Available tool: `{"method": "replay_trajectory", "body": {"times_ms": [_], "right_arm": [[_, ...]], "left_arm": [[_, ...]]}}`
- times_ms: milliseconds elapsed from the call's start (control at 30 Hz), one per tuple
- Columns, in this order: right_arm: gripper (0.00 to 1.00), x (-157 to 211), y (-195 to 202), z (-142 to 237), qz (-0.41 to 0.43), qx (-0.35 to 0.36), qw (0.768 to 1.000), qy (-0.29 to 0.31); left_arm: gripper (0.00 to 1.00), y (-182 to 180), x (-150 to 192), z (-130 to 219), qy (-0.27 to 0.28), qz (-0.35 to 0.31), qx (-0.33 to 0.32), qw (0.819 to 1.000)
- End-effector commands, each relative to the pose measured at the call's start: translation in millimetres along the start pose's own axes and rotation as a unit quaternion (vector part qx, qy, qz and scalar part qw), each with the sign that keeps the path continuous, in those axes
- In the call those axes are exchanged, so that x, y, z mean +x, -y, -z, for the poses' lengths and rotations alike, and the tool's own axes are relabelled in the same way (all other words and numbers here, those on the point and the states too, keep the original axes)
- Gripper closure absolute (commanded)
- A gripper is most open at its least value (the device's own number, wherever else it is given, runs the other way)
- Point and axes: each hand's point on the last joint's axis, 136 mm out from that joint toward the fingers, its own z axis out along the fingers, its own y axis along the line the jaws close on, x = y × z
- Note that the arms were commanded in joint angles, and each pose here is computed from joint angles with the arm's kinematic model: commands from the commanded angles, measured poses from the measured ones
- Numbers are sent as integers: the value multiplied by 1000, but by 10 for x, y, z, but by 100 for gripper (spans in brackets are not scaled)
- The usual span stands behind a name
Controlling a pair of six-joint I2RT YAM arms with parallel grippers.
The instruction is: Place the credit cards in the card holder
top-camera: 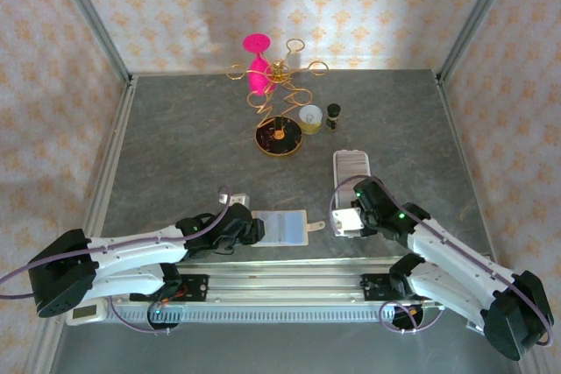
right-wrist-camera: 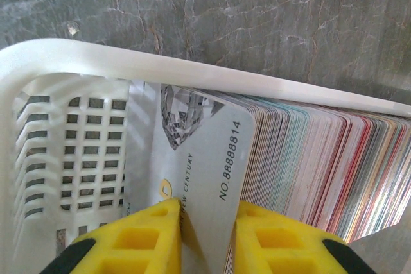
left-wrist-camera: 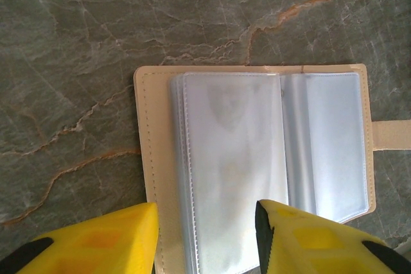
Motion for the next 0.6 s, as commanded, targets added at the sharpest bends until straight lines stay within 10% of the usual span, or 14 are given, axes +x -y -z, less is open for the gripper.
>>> {"method": "replay_trajectory", "body": {"times_ms": [0, 567], "right_arm": [[77, 109, 110, 67, -10, 19, 999, -31], [82, 128, 186, 109, -19, 34, 999, -37]], "left_arm": [[55, -23, 12, -14, 0, -1, -7, 1000], [55, -19, 15, -16, -1, 1, -6, 1000]]}}
